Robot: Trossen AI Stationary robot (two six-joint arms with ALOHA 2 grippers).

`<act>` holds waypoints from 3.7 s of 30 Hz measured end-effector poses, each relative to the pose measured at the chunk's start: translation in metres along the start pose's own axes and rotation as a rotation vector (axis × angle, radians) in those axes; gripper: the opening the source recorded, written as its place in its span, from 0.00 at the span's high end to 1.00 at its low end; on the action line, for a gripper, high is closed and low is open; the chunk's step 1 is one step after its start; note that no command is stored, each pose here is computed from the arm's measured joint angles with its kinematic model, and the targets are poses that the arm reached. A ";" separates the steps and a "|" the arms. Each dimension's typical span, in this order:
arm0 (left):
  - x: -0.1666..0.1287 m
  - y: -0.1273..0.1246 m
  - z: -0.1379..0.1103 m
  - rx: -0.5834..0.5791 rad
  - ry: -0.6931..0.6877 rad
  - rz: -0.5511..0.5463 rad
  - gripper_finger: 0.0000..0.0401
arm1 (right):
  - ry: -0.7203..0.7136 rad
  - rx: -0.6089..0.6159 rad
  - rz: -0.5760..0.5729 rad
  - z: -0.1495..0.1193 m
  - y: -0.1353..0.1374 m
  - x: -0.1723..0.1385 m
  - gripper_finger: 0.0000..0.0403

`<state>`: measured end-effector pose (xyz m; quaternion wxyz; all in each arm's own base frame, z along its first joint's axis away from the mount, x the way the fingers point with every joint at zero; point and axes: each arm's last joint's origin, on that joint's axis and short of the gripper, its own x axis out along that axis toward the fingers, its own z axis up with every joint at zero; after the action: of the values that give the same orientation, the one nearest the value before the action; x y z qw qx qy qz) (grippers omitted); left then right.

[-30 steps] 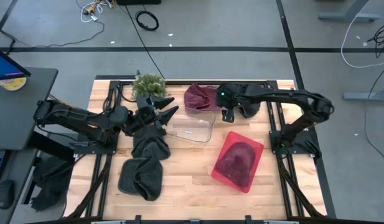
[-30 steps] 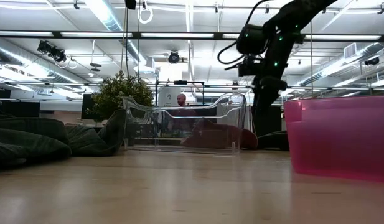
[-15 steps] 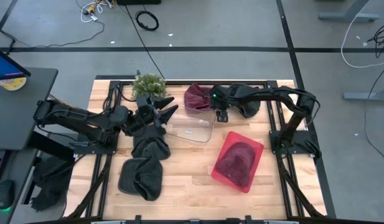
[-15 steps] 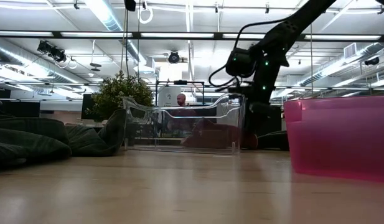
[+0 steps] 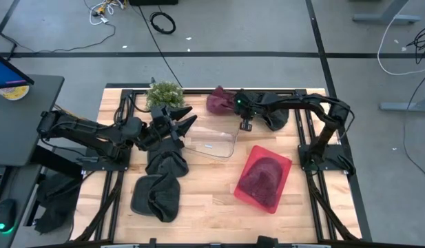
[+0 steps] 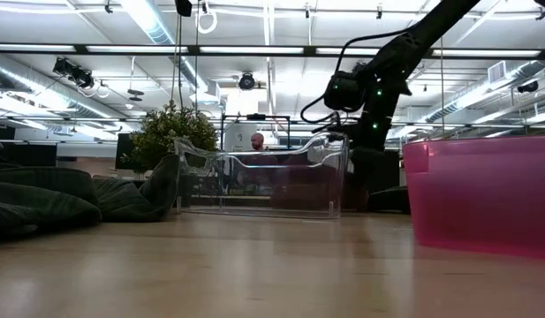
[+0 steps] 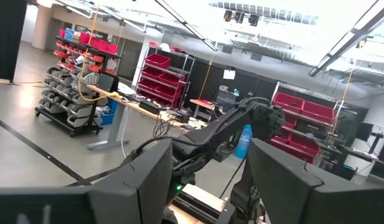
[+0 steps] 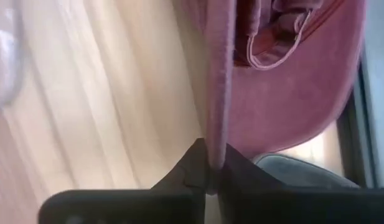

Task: Pick & Place hat
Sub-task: Put the red cap into the red bin

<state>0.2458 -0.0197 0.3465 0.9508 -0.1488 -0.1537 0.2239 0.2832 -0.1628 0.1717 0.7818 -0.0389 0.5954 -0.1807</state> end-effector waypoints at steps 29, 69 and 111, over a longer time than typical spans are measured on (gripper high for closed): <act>0.015 0.013 0.022 0.122 0.111 -0.217 0.46 | -0.489 0.323 0.801 -0.048 0.051 -0.211 0.99; 0.069 0.005 0.045 -0.031 0.745 -0.722 0.48 | -0.701 0.211 1.146 -0.023 0.096 -0.249 0.99; 0.067 -0.007 0.118 -0.362 -0.140 -0.006 0.95 | -0.697 0.686 0.584 -0.034 0.034 -0.221 0.49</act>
<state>0.2632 0.0313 0.4716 0.8962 -0.3011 -0.2577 0.1994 0.2093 -0.0534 0.3556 0.9175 0.3261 0.1957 -0.1167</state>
